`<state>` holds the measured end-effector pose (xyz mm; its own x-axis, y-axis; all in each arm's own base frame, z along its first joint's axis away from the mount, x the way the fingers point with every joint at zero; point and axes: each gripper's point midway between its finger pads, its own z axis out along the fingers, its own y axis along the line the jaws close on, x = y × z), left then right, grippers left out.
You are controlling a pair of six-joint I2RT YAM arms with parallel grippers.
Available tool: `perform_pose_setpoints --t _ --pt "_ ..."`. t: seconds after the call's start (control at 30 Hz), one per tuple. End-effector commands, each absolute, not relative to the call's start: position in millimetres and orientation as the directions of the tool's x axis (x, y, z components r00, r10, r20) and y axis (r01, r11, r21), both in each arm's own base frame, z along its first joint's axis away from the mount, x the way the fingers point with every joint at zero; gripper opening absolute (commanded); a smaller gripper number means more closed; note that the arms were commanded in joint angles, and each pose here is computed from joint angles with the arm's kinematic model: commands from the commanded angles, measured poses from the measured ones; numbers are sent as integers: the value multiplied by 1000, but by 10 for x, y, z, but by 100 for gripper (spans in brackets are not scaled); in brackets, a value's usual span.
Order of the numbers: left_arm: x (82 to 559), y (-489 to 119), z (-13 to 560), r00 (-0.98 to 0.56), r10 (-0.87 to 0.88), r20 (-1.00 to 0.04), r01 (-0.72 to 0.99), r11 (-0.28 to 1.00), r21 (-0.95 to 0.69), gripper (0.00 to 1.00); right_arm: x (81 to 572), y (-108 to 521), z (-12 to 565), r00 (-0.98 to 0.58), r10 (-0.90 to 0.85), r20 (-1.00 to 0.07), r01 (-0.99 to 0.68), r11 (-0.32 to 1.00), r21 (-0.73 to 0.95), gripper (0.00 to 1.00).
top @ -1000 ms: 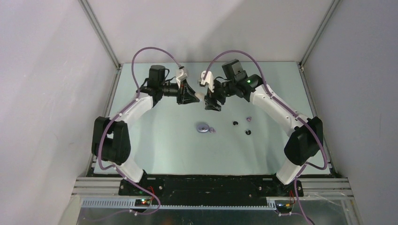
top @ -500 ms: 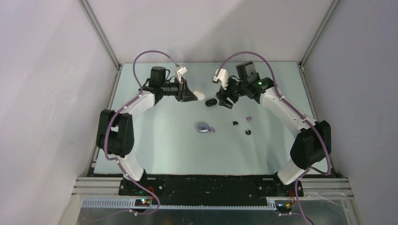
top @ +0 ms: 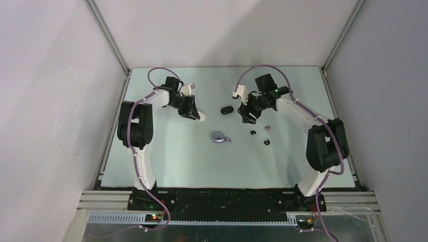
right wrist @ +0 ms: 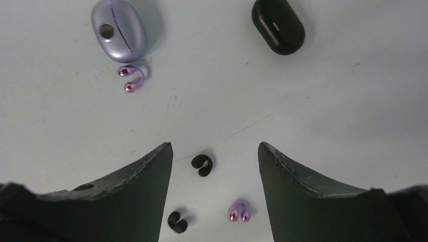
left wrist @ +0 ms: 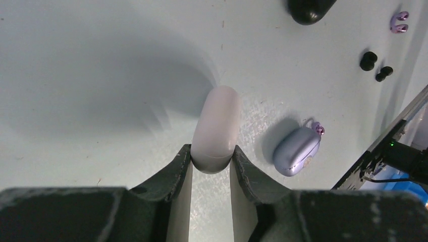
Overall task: Insert the wireless bluetooth earbuds into the charging case
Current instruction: Place the charging case at the center of the board.
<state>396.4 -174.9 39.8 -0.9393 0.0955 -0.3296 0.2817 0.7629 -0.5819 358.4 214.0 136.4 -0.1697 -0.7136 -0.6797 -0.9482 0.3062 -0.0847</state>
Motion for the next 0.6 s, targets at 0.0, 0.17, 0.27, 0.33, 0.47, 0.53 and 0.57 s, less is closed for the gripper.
perform_pose_setpoints --t 0.0,0.17,0.27,0.33,0.47,0.53,0.57 --pt "3922 -1585 278 -960 94 -265 220 837 -501 30 3932 2361 1222 -48 -738 -673 -961 218 -170 67" --pt "3938 -1419 458 -941 100 -324 240 873 -425 64 4406 2577 1220 -18 -736 -676 -947 230 -226 66" --pt "3924 -1248 724 -916 102 -387 254 895 -366 75 4614 2672 1127 18 -740 -672 -944 209 -255 66" --pt "3873 -1157 904 -900 126 -417 278 903 -327 95 4687 2716 1064 52 -745 -665 -945 178 -274 66" --pt "3849 -1043 1425 -827 139 -545 318 915 -248 100 4728 2810 906 135 -757 -640 -949 87 -303 67" --pt "3826 -1105 1741 -758 91 -646 335 904 -266 100 4720 2853 816 161 -760 -629 -951 50 -304 67" --pt "3914 -1181 1935 -705 26 -709 336 892 -302 100 4702 2861 742 161 -766 -623 -956 36 -292 67"
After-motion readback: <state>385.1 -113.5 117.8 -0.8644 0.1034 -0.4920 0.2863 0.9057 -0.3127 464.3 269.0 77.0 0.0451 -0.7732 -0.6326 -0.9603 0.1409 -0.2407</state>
